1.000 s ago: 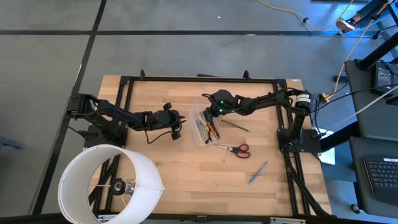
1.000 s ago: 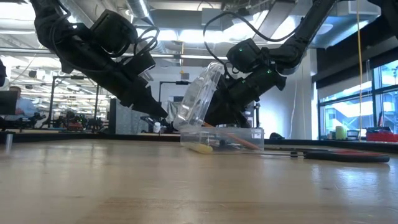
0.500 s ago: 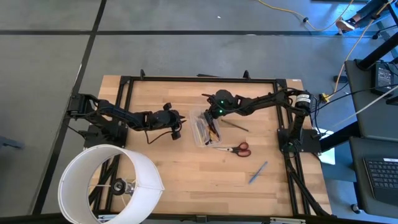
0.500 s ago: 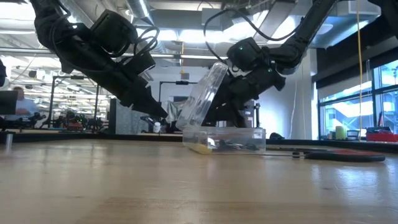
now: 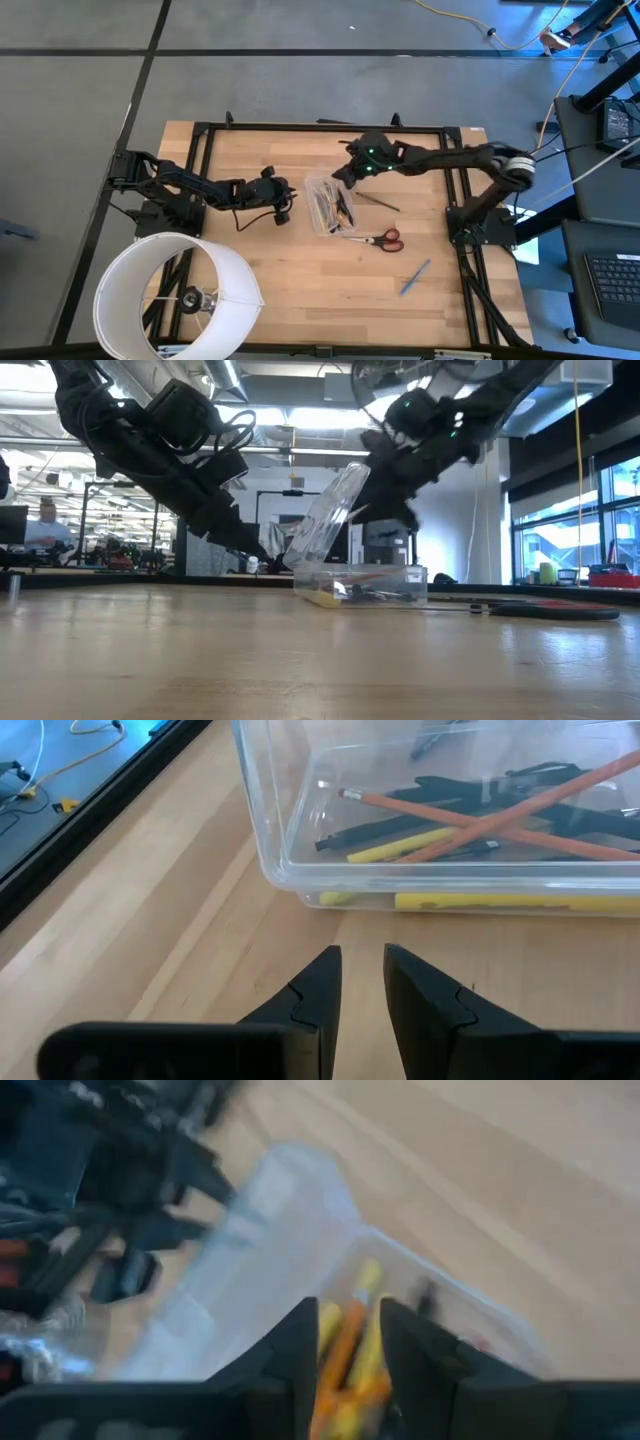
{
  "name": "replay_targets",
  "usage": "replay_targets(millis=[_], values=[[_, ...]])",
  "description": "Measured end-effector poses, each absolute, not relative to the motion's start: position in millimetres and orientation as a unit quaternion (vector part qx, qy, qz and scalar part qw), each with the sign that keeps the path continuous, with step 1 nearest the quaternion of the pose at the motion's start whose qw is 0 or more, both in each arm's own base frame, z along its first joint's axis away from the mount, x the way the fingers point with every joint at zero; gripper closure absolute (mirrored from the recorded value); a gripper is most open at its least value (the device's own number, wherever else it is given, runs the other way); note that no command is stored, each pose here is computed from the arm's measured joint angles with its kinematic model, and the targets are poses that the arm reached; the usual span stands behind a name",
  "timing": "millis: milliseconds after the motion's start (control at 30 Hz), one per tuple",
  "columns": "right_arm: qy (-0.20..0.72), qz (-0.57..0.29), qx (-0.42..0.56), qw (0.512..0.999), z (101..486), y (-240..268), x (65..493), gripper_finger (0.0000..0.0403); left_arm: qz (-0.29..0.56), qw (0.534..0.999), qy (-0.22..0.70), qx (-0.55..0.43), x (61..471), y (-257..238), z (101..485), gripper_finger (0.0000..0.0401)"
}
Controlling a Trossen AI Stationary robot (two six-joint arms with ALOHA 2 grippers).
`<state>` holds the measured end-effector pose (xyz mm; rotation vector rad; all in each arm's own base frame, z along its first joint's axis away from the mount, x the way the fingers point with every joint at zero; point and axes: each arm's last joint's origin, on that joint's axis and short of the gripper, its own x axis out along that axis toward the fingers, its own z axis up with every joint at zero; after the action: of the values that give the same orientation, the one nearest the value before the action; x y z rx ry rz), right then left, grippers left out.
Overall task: Pick & place school supplies into a supply box
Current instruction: Put the black scissors into the transparent supply box
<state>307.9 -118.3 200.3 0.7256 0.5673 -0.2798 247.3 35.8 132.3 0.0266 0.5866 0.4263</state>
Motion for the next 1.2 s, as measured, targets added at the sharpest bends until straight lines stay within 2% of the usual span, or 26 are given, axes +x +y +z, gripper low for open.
replay_targets(millis=[367, 533, 700, 967, 1200], values=[[0.4, -0.125, 0.259, 0.87, 250.4, -69.5, 241.9, 0.0291, 0.21, 0.935, 0.286, 0.01, 247.3, 36.0, 132.4, 0.0329], [0.436, -0.054, 0.178, 0.88, 261.4, -36.4, 226.6, 0.0291, 0.209, 0.935, 0.287, 0.013, 247.3, 35.9, 132.4, 0.0329], [0.484, -0.007, 0.088, 0.871, 256.1, -1.4, 223.7, 0.0291, 0.207, 0.935, 0.288, 0.018, 247.3, 35.9, 132.3, 0.0329], [0.538, 0.067, 0.041, 0.839, 237.4, 45.7, 228.8, 0.0291, 0.207, 0.935, 0.288, 0.018, 247.4, 35.9, 132.4, 0.0329], [0.605, 0.013, 0.008, 0.796, 203.7, 64.2, 238.8, 0.0291, 0.207, 0.935, 0.288, 0.017, 247.4, 35.9, 132.4, 0.0329]])
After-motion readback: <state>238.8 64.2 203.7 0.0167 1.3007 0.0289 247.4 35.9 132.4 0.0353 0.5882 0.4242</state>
